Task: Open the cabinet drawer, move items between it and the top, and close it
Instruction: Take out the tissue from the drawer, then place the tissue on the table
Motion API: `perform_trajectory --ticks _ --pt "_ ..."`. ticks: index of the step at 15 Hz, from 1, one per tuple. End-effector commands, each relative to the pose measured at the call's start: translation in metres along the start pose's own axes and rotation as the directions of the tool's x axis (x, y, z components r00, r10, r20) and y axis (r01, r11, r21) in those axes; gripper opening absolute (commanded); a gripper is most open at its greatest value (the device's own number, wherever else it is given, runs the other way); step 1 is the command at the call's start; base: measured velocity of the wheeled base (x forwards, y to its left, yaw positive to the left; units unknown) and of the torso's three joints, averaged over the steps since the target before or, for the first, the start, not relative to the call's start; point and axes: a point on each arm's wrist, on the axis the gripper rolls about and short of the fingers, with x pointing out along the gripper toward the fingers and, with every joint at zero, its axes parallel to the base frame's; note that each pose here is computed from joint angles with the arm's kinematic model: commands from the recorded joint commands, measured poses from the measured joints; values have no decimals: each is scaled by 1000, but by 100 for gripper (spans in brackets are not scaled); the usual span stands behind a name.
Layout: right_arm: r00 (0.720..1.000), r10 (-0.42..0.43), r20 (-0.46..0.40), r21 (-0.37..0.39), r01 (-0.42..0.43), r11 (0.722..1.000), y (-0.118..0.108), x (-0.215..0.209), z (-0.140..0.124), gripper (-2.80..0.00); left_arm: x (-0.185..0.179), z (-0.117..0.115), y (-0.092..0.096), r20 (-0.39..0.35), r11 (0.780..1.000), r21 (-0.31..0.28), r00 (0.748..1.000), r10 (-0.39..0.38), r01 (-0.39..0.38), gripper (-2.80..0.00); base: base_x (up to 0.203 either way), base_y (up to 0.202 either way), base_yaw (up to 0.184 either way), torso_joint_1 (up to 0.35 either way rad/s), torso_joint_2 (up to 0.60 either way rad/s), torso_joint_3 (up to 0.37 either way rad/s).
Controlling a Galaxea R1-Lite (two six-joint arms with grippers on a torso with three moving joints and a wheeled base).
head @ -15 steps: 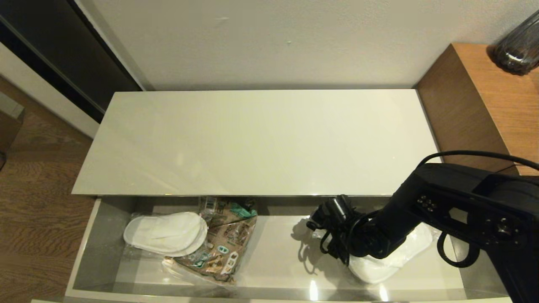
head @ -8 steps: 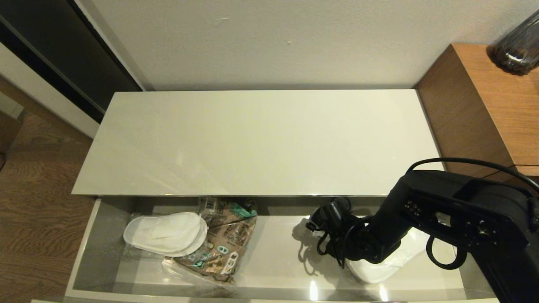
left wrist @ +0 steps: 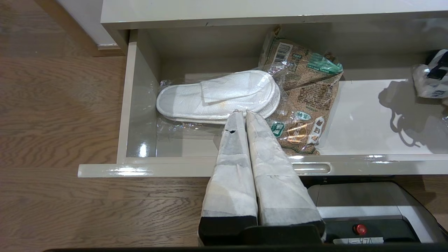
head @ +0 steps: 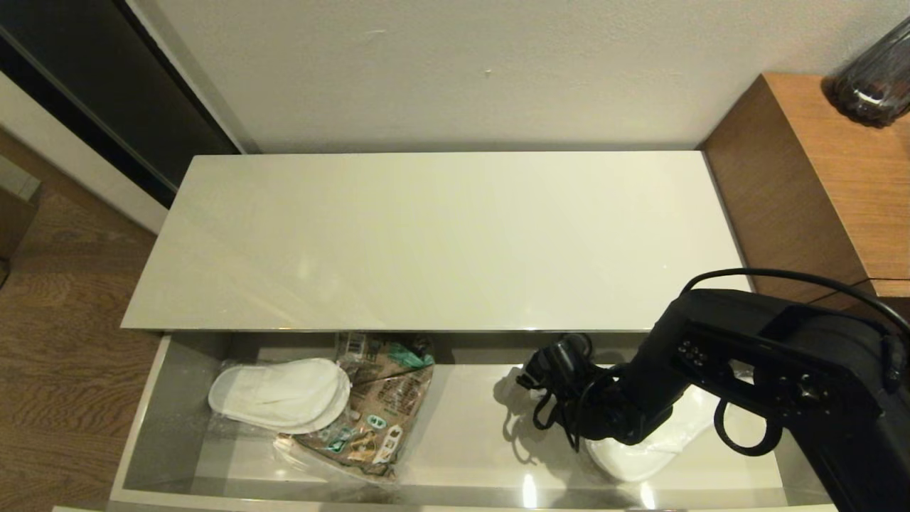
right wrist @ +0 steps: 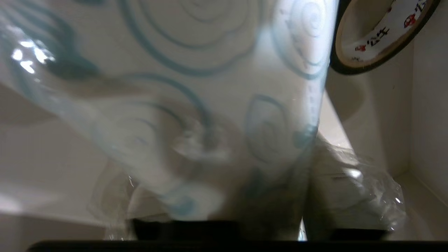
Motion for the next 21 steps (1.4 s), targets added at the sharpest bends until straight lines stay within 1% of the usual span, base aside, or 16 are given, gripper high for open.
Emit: perform_trajectory --ticks 1,4,7,15,18,19,21 --pt "1000 10 -15 -10 -10 1000 -14 -16 3 -280 0 0 0 -1 1000 0 1000 0 0 -280 0 0 0 0 0 0" --pt "997 61 -46 -13 -61 998 -40 -47 8 -280 0 0 0 0 1000 0 1000 -1 1 -280 0 0 0 0 0 0" --pt "991 111 -76 -11 -112 994 -62 -79 5 -280 0 0 0 0 1000 0 1000 -1 1 -280 0 0 0 0 0 0" --pt "990 122 -76 2 -122 992 -94 -130 -6 -280 0 0 0 0 1000 0 1000 -1 1 -280 0 0 0 0 0 0" --pt "984 137 -110 44 -133 990 -103 -149 -15 -280 0 0 0 0 1000 0 1000 -1 1 -280 0 0 0 0 0 0" --pt "983 141 -116 66 -134 989 -106 -157 -17 -280 0 0 0 0 1000 0 1000 -1 1 -280 0 0 0 0 0 0" --pt "982 144 -119 88 -134 987 -116 -175 -23 -280 0 0 0 0 1000 0 1000 -1 1 -280 0 0 0 0 0 0"
